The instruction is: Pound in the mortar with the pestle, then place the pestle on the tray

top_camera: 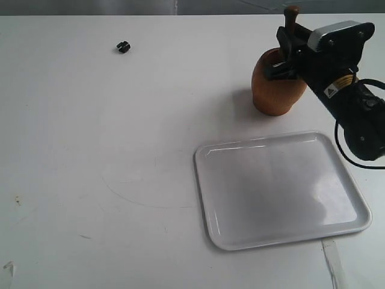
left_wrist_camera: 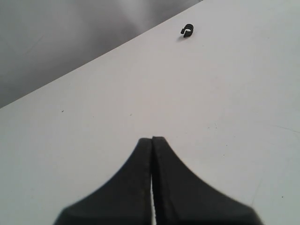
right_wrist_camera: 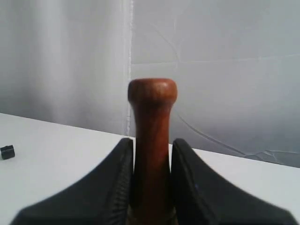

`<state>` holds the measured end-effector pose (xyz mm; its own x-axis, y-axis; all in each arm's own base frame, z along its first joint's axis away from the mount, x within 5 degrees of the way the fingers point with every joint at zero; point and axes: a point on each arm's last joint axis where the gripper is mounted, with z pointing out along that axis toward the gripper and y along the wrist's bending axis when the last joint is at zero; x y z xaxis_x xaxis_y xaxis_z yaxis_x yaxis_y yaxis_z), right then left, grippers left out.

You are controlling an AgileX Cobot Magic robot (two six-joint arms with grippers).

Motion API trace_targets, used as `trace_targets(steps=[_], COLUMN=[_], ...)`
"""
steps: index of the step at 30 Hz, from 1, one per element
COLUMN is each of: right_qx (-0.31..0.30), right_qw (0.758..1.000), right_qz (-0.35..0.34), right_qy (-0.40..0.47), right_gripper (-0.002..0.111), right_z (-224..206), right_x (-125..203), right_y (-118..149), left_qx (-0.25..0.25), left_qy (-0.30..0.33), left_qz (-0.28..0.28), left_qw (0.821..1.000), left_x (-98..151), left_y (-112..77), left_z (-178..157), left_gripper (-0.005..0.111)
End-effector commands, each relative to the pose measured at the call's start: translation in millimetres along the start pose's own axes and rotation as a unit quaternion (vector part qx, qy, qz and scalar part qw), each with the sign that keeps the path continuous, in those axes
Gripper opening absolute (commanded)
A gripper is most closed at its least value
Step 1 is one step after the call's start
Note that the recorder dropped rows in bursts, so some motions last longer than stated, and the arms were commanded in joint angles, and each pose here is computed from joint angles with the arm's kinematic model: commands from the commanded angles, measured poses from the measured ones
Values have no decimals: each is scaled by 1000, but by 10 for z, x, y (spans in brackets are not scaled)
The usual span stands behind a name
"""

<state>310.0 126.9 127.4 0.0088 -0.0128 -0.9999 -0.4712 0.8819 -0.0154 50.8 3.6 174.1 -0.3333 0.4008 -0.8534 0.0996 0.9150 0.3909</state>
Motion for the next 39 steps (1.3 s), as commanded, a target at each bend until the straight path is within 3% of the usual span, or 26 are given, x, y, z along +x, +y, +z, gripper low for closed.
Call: trace_targets(steps=[1,7,11,15,22,25,28,34,37,39], right_qx=[-11,-6,15,13,10,-2,-5,-11,-9,-1], right_qw=[1000,991,987,993,998,998,1000,988,980,983], right_qz=[-17,-40,-32,-27,13,13,4,-26,-33,-33], right_qy=[6,-131,-155,-112,54,64,21,-149,-194,-180], right_gripper=[0,0,0,0,0,0,0,0,0,0], right_z=[-32,-212,-268,-171,-28,-18,-13,-240,-372,-384], right_x=[-160,-1062,-1212,-937,160,235,-56,-1178,-1475,-1491], right_y=[14,27,-8,-15,-16,6,5,38,51,38], left_qx=[4,4,4,4,4,4,4,4,4,4], left_qy=[-4,-4,-4,-4,-4,-4,-4,-4,-4,-4], left_qz=[-6,-6,-6,-6,-6,-6,-6,-6,-6,-6], left_qw=[1000,1000,1000,1000,1000,1000,1000,1000,1000,1000], left_x=[-4,-4,-4,-4,-4,-4,-4,-4,-4,-4], left_y=[-6,-6,-6,-6,-6,-6,-6,-6,-6,-6], left_z=[0,0,0,0,0,0,0,0,0,0], left_gripper=[0,0,0,0,0,0,0,0,0,0])
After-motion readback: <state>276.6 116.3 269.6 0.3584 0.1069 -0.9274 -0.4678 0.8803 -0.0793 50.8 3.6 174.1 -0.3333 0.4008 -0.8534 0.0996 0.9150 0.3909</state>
